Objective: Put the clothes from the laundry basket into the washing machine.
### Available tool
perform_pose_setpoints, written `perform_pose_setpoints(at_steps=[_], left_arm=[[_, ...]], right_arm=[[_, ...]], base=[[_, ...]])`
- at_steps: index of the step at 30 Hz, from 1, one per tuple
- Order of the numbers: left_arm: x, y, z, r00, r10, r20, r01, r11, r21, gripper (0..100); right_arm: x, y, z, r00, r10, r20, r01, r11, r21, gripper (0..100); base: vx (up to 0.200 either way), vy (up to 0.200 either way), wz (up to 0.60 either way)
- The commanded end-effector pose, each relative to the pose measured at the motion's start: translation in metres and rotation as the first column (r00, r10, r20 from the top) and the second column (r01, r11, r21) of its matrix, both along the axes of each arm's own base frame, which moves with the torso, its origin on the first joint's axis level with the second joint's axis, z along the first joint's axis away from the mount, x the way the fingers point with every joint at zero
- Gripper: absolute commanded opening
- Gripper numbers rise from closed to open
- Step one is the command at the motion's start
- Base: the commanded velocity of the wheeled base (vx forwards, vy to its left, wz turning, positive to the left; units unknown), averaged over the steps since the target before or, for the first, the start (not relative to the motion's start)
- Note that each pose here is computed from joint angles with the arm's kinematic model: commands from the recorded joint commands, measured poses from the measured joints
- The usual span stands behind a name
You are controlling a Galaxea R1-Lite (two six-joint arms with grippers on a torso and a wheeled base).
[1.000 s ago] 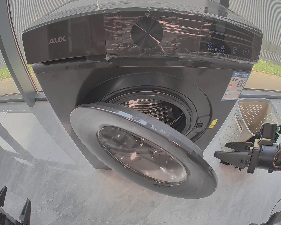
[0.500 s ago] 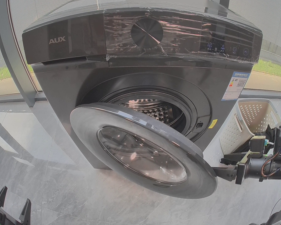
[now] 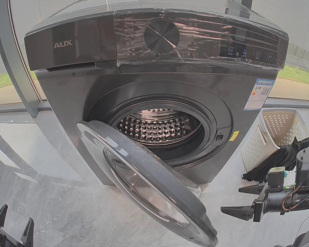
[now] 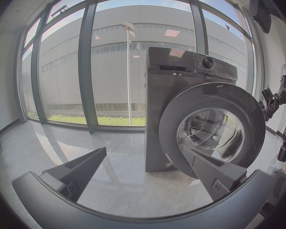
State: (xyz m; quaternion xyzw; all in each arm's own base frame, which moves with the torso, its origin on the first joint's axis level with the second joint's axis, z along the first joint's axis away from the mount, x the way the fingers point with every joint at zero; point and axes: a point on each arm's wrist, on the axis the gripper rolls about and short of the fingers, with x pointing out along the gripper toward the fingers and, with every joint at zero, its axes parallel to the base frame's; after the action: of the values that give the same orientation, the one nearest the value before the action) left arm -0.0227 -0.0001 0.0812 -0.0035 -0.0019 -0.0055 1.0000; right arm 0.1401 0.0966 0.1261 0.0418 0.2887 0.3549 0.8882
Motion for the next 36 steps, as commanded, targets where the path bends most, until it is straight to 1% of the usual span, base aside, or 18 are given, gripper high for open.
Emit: perform_pose_setpoints(at_steps=[1,3,6,7,8,10,11,14,16,17,20,21,22,24,28,30,34,36], left_arm=[[0.000,0.000,-0.005,1.000,-0.001,0.002,0.001,1.000,0.001,100],[0.000,0.000,-0.005,1.000,-0.001,0.002,0.001,1.000,0.001,100],[0.000,0.000,-0.005,1.000,-0.001,0.002,0.001,1.000,-0.001,100],[0.000,0.000,-0.005,1.000,-0.001,0.002,0.001,1.000,0.001,100],[0.000,0.000,-0.005,1.000,-0.001,0.002,0.001,1.000,0.001,100],[0.000,0.000,-0.005,1.000,-0.001,0.002,0.001,1.000,0.001,100],[0.000,0.000,-0.005,1.000,-0.001,0.002,0.001,1.000,0.001,100],[0.000,0.000,-0.005,1.000,-0.001,0.002,0.001,1.000,0.001,100],[0.000,0.000,-0.005,1.000,-0.001,0.002,0.001,1.000,0.001,100],[0.000,0.000,-0.005,1.000,-0.001,0.002,0.001,1.000,0.001,100],[0.000,0.000,-0.005,1.000,-0.001,0.002,0.001,1.000,0.001,100],[0.000,0.000,-0.005,1.000,-0.001,0.002,0.001,1.000,0.001,100],[0.000,0.000,-0.005,1.000,-0.001,0.002,0.001,1.000,-0.001,100],[0.000,0.000,-0.005,1.000,-0.001,0.002,0.001,1.000,-0.001,100],[0.000,0.000,-0.005,1.000,-0.001,0.002,0.001,1.000,-0.001,100],[0.000,0.000,-0.005,1.000,-0.001,0.002,0.001,1.000,-0.001,100],[0.000,0.000,-0.005,1.000,-0.001,0.002,0.001,1.000,-0.001,100],[0.000,0.000,-0.005,1.000,-0.001,0.002,0.001,1.000,-0.002,100]], right_arm=[[0.019,-0.004,0.002,0.995,-0.103,0.006,0.104,0.995,-0.016,100],[0.033,-0.004,0.000,0.988,-0.152,0.003,0.152,0.988,-0.032,100],[0.046,0.000,-0.004,0.983,-0.185,0.006,0.185,0.982,-0.046,100],[0.051,0.002,-0.007,0.979,-0.202,0.008,0.203,0.977,-0.059,100],[0.059,0.006,-0.014,0.972,-0.234,0.014,0.235,0.969,-0.081,100],[0.065,0.010,-0.019,0.969,-0.245,0.015,0.246,0.966,-0.086,100],[0.069,0.012,-0.022,0.967,-0.253,0.012,0.253,0.964,-0.077,100],[0.075,0.021,-0.030,0.968,-0.250,0.009,0.250,0.967,-0.055,100],[0.078,0.024,-0.034,0.969,-0.249,0.004,0.249,0.967,-0.055,100],[0.083,0.027,-0.042,0.969,-0.249,-0.006,0.248,0.967,-0.060,100],[0.087,0.030,-0.052,0.970,-0.241,-0.017,0.239,0.968,-0.074,100],[0.087,0.030,-0.052,0.970,-0.241,-0.017,0.239,0.968,-0.074,100],[0.089,0.034,-0.059,0.972,-0.234,-0.030,0.231,0.969,-0.089,100],[0.090,0.037,-0.064,0.973,-0.228,-0.043,0.223,0.970,-0.100,100],[0.089,0.043,-0.069,0.977,-0.207,-0.056,0.199,0.973,-0.114,100],[0.087,0.049,-0.072,0.981,-0.183,-0.061,0.175,0.977,-0.121,100],[0.083,0.054,-0.077,0.984,-0.162,-0.076,0.151,0.979,-0.134,100],[0.078,0.059,-0.078,0.987,-0.134,-0.084,0.122,0.983,-0.134,100]], base=[[0.000,0.000,0.00],[0.000,0.000,0.00],[0.000,0.000,0.00],[0.000,0.000,0.00],[0.000,0.000,0.00],[0.000,0.000,0.00],[0.000,0.000,0.00],[0.000,0.000,0.00],[0.000,0.000,0.00],[0.000,0.000,0.00],[0.000,0.000,0.00],[0.000,0.000,0.00],[0.000,0.000,0.00],[0.000,0.000,0.00],[0.000,0.000,0.00],[0.000,0.000,0.00],[0.000,0.000,0.00],[0.000,0.000,0.00]])
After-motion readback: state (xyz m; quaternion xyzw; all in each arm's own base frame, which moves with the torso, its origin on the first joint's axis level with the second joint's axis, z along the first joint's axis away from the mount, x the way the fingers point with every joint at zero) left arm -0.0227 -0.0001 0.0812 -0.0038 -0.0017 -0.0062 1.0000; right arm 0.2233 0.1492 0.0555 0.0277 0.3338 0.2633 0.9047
